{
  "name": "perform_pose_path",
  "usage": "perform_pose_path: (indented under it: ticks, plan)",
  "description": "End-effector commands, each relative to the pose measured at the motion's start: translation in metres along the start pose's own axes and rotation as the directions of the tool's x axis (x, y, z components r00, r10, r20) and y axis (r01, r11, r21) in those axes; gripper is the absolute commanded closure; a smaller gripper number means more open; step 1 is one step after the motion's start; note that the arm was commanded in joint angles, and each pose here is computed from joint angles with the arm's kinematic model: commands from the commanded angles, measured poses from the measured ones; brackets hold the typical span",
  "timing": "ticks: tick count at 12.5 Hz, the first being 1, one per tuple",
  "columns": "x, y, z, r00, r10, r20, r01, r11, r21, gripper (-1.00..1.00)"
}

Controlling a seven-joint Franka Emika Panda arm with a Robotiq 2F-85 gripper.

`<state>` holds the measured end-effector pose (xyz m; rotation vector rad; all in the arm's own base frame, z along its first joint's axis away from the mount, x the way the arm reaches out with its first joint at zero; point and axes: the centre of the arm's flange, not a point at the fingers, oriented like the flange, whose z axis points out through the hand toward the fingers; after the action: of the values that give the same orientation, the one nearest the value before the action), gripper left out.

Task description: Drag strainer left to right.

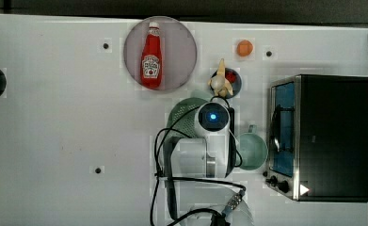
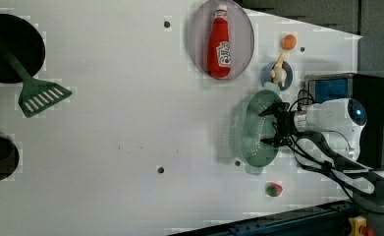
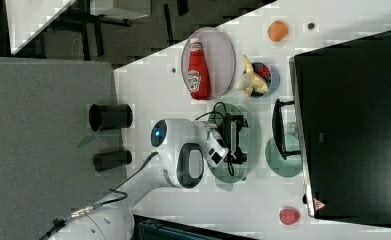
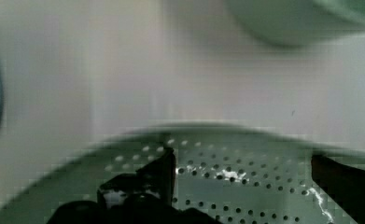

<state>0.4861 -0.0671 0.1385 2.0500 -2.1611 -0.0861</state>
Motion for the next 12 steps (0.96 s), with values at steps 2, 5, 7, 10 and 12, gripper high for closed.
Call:
perform_pose_path:
  ticks: [2,5,7,10,12]
  plan:
    - [0.023,-0.005,-0.009,0.996,-0.084,-0.008,0.084,0.996,0.032,-1.0]
    - [0.012,-0.009,-0.037,0.952,-0.306,-0.023,0.307,0.949,0.066,-1.0]
    - [-0.004,-0.011,-0.076,0.927,-0.372,-0.037,0.374,0.924,0.084,-1.0]
    - [-0.02,-0.009,-0.163,0.913,-0.402,-0.07,0.407,0.909,0.093,-1.0]
    - [-0.018,0.001,-0.229,0.903,-0.423,-0.083,0.427,0.903,0.047,-1.0]
